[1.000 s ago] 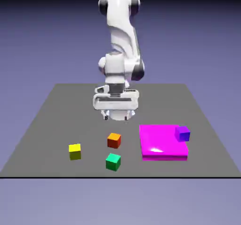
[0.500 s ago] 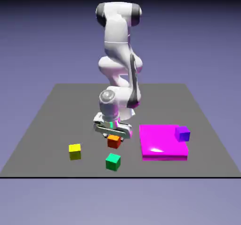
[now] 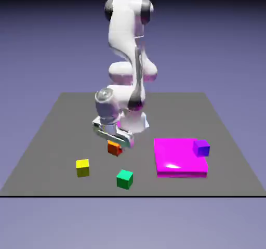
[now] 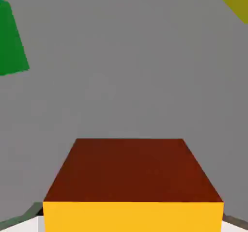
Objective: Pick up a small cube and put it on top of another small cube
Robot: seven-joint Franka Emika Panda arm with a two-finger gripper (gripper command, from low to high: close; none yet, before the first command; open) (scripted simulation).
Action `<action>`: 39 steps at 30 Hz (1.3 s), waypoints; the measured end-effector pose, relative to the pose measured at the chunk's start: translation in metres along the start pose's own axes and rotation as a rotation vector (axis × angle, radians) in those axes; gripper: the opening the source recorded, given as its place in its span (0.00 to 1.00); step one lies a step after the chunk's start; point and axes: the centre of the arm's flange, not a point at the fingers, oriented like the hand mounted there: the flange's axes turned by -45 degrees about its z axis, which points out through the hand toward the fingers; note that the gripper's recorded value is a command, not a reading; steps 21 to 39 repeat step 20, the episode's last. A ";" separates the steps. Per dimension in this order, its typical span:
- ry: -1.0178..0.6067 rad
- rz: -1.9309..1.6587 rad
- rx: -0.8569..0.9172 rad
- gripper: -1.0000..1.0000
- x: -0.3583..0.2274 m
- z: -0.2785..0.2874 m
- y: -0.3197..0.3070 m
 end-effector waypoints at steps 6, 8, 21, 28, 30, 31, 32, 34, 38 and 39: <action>-0.012 0.479 0.121 0.00 0.087 -0.049 0.047; -0.010 0.479 0.118 0.00 0.089 -0.038 0.046; -0.008 0.480 0.114 1.00 0.090 -0.025 0.045; -0.008 0.480 0.114 1.00 0.090 -0.025 0.045; -0.008 0.480 0.114 1.00 0.090 -0.025 0.045; -0.008 0.480 0.114 1.00 0.090 -0.025 0.045; -0.008 0.480 0.114 1.00 0.090 -0.025 0.045; -0.008 0.480 0.114 1.00 0.090 -0.025 0.045; -0.008 0.480 0.114 1.00 0.090 -0.025 0.045; -0.008 0.480 0.114 1.00 0.090 -0.025 0.045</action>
